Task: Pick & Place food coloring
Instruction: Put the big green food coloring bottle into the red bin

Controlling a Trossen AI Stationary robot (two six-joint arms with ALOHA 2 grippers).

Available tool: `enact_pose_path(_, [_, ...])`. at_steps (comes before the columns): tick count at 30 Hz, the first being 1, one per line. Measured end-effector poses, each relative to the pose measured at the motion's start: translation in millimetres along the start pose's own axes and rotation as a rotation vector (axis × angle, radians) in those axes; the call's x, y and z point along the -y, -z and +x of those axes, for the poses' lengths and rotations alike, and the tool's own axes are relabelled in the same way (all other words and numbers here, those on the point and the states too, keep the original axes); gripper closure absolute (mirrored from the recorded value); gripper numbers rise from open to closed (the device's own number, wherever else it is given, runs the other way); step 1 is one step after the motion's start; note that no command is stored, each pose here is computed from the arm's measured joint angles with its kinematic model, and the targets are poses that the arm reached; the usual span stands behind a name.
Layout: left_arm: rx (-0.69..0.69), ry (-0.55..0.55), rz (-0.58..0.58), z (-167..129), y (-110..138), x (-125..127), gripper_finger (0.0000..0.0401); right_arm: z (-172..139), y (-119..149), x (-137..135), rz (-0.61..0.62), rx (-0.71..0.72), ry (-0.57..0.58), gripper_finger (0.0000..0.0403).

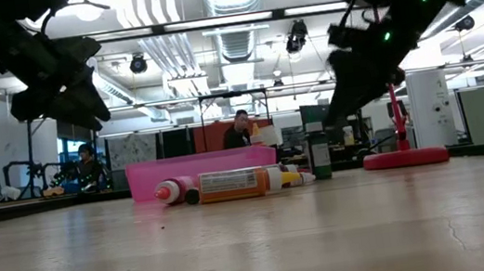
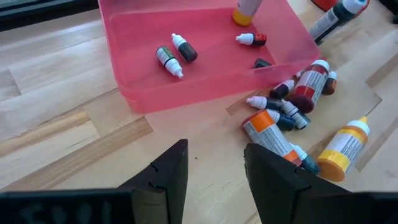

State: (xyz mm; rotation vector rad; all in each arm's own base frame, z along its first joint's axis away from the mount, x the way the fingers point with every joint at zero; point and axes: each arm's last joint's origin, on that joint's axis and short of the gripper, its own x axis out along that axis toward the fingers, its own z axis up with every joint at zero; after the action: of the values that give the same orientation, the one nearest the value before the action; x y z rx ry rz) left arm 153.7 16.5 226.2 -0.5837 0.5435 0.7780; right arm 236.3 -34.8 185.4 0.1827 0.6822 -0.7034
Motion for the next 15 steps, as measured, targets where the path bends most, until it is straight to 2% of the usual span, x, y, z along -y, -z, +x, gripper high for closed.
enact_pose_path(2, [0.005, -0.005, 0.002, 0.0, -0.2, -0.1, 0.0270, -8.7, -5.7, 3.4, -0.095, 0.005, -0.107, 0.0104])
enact_pose_path(4, [0.009, -0.008, 0.012, 0.0, -0.3, -0.2, 0.0270, -14.8, -10.0, 6.8, -0.255, 0.029, -0.177, 0.0106])
enact_pose_path(6, [0.019, -0.012, 0.025, 0.0, -0.8, -0.1, 0.0270, -17.6, -13.5, 10.3, -0.412, 0.061, -0.188, 0.0110])
enact_pose_path(8, [0.026, -0.012, 0.024, 0.0, -1.2, 0.2, 0.0270, -16.7, -18.3, 15.7, -0.507, 0.054, -0.174, 0.0114])
enact_pose_path(10, [0.033, -0.007, 0.019, 0.0, -1.8, 0.8, 0.0270, -12.8, -25.6, 22.2, -0.513, -0.007, -0.182, 0.0118])
enact_pose_path(15, [0.039, 0.000, -0.033, 0.0, -2.5, 1.5, 0.0270, 1.7, -56.7, 34.2, -0.365, -0.201, -0.130, 0.0130])
